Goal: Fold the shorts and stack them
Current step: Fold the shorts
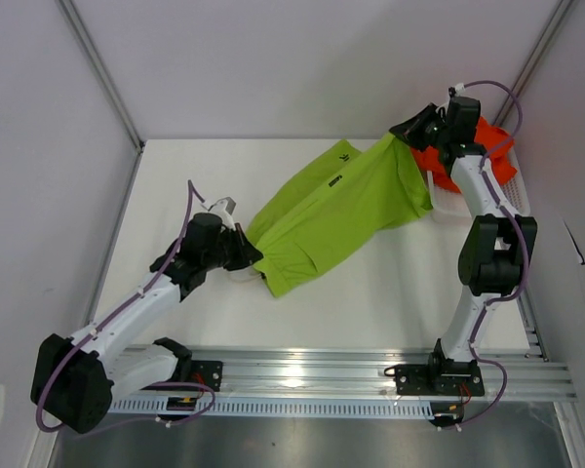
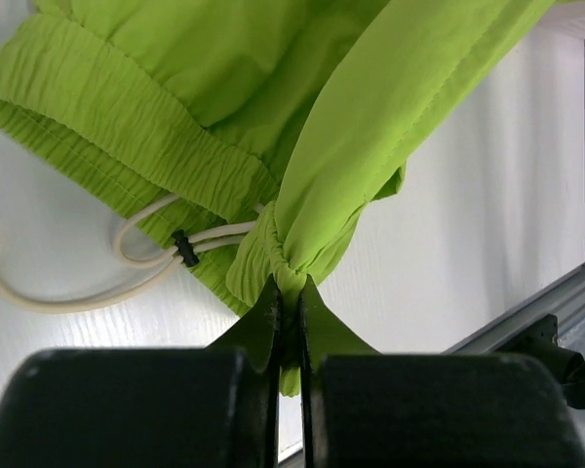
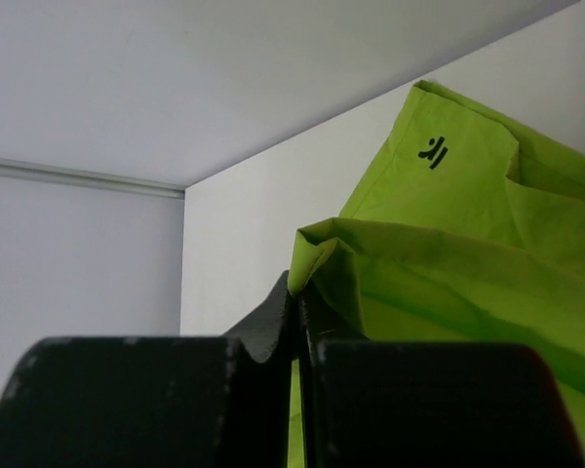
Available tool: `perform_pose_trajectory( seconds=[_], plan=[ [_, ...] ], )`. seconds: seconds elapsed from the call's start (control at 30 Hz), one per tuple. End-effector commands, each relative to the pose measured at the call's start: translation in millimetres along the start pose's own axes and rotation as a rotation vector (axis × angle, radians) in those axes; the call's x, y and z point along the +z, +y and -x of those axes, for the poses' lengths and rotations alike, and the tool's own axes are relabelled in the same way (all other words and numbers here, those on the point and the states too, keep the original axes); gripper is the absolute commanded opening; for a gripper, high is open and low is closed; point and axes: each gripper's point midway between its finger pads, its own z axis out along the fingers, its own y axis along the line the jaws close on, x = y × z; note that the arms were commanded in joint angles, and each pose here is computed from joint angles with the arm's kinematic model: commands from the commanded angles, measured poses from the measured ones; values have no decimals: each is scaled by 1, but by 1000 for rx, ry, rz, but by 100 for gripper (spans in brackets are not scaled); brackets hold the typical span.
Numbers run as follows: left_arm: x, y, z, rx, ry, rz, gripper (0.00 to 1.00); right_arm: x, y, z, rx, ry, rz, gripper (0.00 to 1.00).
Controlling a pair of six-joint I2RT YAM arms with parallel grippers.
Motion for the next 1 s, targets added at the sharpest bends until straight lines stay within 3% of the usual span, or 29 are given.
perform_pose_trajectory(
  seconds=[0.0,0.3,0.53,0.73,0.77,0.97],
  plan=[
    [-5,10,28,41,-65,41,0,0,36,39,-46,-112,103,0],
    [1,14,61,-7,-120,61,0,31,39,49,-43,-149,156,0],
    [33,47,91,-122,-136,118,0,79,57,46,-67,-144,254,0],
    [69,98,102,-207,-84,220,0,134,33,43,1,-156,299,0],
    [73,105,99,-218,-61,242,0,152,13,30,20,-141,284,0],
    [100,131,108,-254,-55,273,0,180,-15,24,43,-239,291,2]
  ],
)
